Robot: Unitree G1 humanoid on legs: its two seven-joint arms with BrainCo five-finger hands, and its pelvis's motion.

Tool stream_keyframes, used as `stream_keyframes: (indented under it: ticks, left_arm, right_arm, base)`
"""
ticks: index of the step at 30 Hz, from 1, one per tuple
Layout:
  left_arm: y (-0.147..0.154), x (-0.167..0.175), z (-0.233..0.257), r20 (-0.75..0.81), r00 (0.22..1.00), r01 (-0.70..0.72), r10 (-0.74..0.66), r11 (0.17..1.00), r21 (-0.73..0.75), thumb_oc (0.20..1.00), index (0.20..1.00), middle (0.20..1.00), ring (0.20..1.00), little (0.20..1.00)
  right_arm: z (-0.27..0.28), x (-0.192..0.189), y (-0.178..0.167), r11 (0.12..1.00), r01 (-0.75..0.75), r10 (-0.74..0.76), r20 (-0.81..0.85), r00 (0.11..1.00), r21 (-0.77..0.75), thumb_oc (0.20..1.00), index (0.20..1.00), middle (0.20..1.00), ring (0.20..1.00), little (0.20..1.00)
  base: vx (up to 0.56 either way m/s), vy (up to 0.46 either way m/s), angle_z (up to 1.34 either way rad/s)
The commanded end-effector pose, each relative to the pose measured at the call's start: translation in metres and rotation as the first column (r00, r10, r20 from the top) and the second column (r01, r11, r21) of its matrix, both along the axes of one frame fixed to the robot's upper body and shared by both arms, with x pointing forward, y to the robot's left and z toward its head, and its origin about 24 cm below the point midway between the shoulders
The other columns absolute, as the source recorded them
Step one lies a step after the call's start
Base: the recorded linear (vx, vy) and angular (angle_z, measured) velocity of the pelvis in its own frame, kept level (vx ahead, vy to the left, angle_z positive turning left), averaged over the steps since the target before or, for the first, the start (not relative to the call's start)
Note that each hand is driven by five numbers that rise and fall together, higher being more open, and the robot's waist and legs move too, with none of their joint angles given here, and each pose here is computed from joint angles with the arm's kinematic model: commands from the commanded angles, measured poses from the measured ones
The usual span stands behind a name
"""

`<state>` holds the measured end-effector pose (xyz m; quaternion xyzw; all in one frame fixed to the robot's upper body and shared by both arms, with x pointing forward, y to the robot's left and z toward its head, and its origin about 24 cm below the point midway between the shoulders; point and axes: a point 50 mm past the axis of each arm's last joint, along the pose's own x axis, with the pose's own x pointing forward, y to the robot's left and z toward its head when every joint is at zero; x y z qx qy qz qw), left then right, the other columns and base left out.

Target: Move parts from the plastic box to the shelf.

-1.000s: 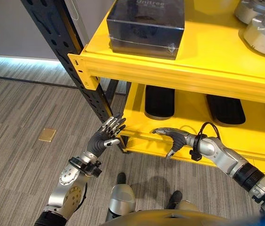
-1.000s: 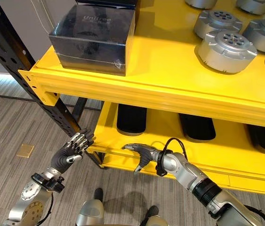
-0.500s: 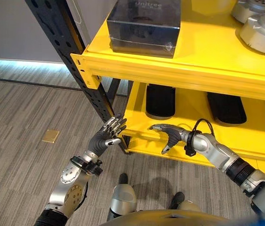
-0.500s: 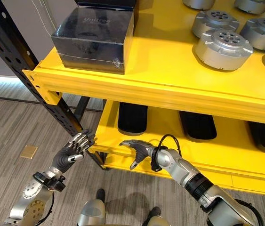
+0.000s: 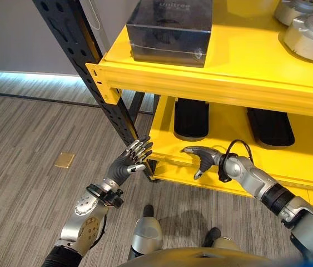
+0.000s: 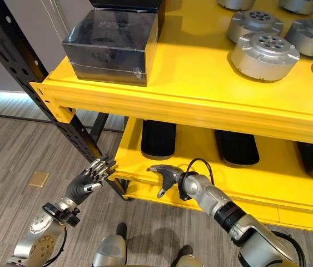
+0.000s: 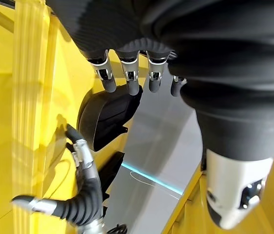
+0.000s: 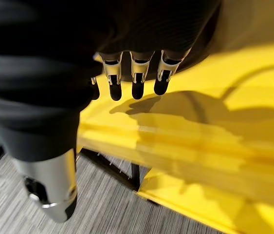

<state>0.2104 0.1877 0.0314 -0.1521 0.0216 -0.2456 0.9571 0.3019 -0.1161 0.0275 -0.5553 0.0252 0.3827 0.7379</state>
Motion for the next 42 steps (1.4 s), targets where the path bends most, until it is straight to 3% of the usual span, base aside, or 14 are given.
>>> stream_keyframes:
  ticks: [1,42]
  left_arm:
    - [-0.012,0.004,0.011,0.071,0.994,0.078,-0.078,0.997,0.011,1.000,1.000,1.000,1.000,1.000]
    - [-0.022,0.013,0.011,0.043,0.993,0.104,-0.106,0.993,0.061,1.000,1.000,1.000,1.000,1.000]
  right_arm:
    - [0.022,0.015,0.017,0.999,-0.033,0.030,0.073,0.997,0.039,1.000,1.000,1.000,1.000,1.000]
    - [0.040,0.047,0.026,0.993,0.110,-0.113,0.055,0.992,0.044,1.000,1.000,1.000,1.000,1.000]
  base:
    - [0.00,0.000,0.00]
    - [0.00,0.000,0.00]
